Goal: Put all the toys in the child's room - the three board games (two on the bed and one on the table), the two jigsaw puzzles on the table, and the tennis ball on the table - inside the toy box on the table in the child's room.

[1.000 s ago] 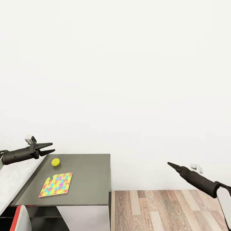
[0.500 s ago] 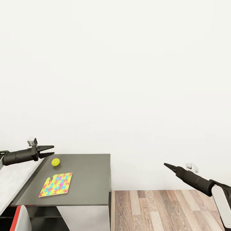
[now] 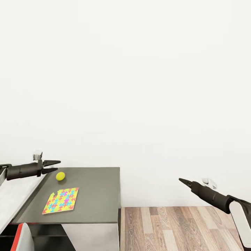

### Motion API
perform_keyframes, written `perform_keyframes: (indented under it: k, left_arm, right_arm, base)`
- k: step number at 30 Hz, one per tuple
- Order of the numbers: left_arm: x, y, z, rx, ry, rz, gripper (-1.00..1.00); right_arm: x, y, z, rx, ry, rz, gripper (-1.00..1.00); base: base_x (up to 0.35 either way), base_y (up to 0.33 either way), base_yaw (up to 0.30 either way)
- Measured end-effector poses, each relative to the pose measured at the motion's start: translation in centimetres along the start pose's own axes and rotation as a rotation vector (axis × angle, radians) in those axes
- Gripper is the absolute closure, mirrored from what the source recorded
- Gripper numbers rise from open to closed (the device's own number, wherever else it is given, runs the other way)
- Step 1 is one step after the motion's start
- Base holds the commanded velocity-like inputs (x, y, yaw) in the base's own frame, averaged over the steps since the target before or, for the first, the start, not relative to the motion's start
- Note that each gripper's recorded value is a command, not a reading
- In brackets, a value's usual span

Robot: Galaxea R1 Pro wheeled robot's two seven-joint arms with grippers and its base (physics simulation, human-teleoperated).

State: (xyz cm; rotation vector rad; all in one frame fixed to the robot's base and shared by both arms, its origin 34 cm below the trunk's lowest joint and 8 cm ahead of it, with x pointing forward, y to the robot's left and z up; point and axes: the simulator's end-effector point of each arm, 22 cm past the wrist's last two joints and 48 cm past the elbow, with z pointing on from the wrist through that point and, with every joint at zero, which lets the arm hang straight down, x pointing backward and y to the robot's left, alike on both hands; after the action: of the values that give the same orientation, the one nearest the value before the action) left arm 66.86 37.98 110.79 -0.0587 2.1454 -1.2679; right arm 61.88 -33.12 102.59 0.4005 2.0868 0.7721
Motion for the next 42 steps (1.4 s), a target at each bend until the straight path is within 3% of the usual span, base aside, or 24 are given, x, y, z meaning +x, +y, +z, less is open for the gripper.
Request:
perform_keyframes:
  k: [6, 12, 17, 18, 23, 26, 32, 42]
  left_arm:
    - [0.3, 2.2, 1.0, -0.100, 0.007, -0.006, -1.00]
    - [0.8, 4.9, 2.3, -0.233, 0.017, -0.012, -1.00]
    - [1.3, 8.4, 3.4, -0.413, 0.026, -0.009, -1.00]
    - [1.5, 9.5, 3.7, -0.474, 0.030, -0.007, -1.00]
    - [2.2, 12.6, 3.7, -0.662, 0.040, -0.001, -1.00]
    - [2.3, 13.6, 3.4, -0.724, 0.039, 0.001, -1.00]
    - [1.8, 14.6, 3.1, -0.771, 0.019, 0.028, -1.00]
    - [2.2, 15.6, 3.2, -0.792, 0.028, 0.035, -1.00]
  right_arm:
    - [-0.1, -0.4, 0.8, 0.056, 0.012, -0.021, -1.00]
    - [0.8, -0.1, 2.8, 0.148, 0.065, -0.091, -1.00]
    - [1.5, 0.1, 4.5, 0.255, 0.109, -0.180, -1.00]
    - [1.7, 0.0, 4.8, 0.278, 0.121, -0.198, -1.00]
    - [2.5, 0.2, 5.5, 0.307, 0.144, -0.223, -1.00]
    - [2.8, 0.5, 5.8, 0.305, 0.150, -0.222, -1.00]
    - [3.8, 1.1, 6.5, 0.295, 0.165, -0.214, -1.00]
    - [4.9, 1.2, 7.2, 0.290, 0.184, -0.202, -1.00]
  base:
    - [0.000, 0.000, 0.000]
    - [0.000, 0.000, 0.000]
    - [0.000, 0.000, 0.000]
    - [0.000, 0.000, 0.000]
    - [0.000, 0.000, 0.000]
    - [0.000, 0.000, -0.022]
    - [0.037, 0.022, -0.074]
    - [0.126, 0.089, -0.096]
